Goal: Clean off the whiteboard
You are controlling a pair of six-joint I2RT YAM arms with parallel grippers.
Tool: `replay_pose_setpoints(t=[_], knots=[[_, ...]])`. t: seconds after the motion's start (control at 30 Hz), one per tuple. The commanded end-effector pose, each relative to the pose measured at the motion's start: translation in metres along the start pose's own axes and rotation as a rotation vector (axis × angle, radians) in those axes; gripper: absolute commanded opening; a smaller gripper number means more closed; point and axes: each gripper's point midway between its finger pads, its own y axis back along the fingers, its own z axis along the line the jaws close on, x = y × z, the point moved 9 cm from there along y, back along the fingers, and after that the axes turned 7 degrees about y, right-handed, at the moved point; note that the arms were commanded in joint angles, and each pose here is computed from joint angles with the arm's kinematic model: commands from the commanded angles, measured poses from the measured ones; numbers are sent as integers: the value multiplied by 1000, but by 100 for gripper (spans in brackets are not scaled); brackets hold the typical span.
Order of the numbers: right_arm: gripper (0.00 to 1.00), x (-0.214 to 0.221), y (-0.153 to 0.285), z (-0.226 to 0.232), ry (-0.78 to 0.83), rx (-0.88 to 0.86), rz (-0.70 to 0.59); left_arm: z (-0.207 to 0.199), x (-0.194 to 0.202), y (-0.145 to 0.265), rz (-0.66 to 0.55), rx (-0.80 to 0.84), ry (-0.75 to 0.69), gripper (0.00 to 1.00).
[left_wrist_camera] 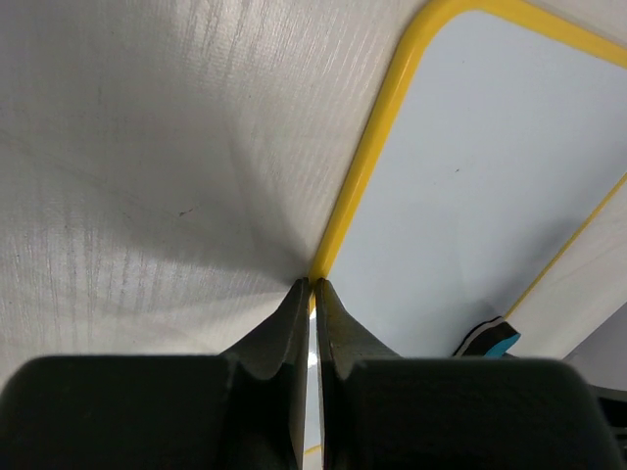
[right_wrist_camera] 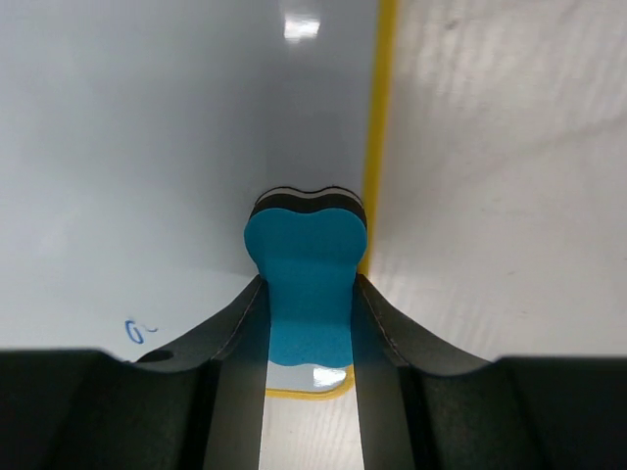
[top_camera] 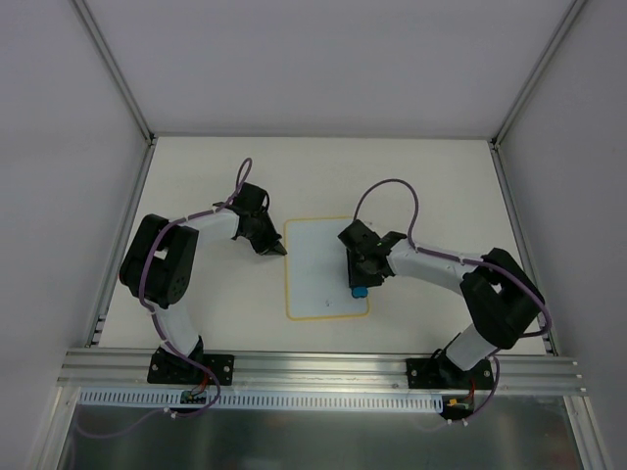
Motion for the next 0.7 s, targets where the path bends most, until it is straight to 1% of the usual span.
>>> replay_pose_setpoints(t=[0.0, 0.03, 0.13, 0.17, 0.23, 0.27, 0.4, 0.47, 0.53, 0.57, 0.67], knots=[[0, 25, -4, -30, -39, 183, 95, 40, -3, -12, -21, -229, 18, 0], [0, 22, -4, -27, -33, 170, 90, 40, -3, -12, -19, -228, 20, 0], [0, 20, -7, -10, 67, 110, 92, 36, -4, -13, -12, -216, 28, 0], [0, 17, -3, 3, 140, 72, 78, 36, -4, -13, -7, -214, 31, 0], [0, 15, -7, 20, 211, 23, 77, 34, -3, -13, -1, -206, 33, 0], [0, 16, -4, 34, 259, -36, 73, 34, -3, -13, -2, -206, 36, 0], [0, 15, -3, 63, 424, -140, 60, 34, -3, -12, 0, -203, 35, 0], [0, 20, -5, 75, 485, -184, 76, 35, -2, -12, 0, -205, 33, 0], [0, 17, -5, 84, 531, -209, 64, 35, -3, -13, 0, -206, 35, 0], [0, 21, -6, 91, 550, -255, 95, 35, -2, -13, 0, -208, 34, 0], [0, 21, -9, 102, 586, -287, 110, 35, -3, -13, -5, -212, 33, 0]])
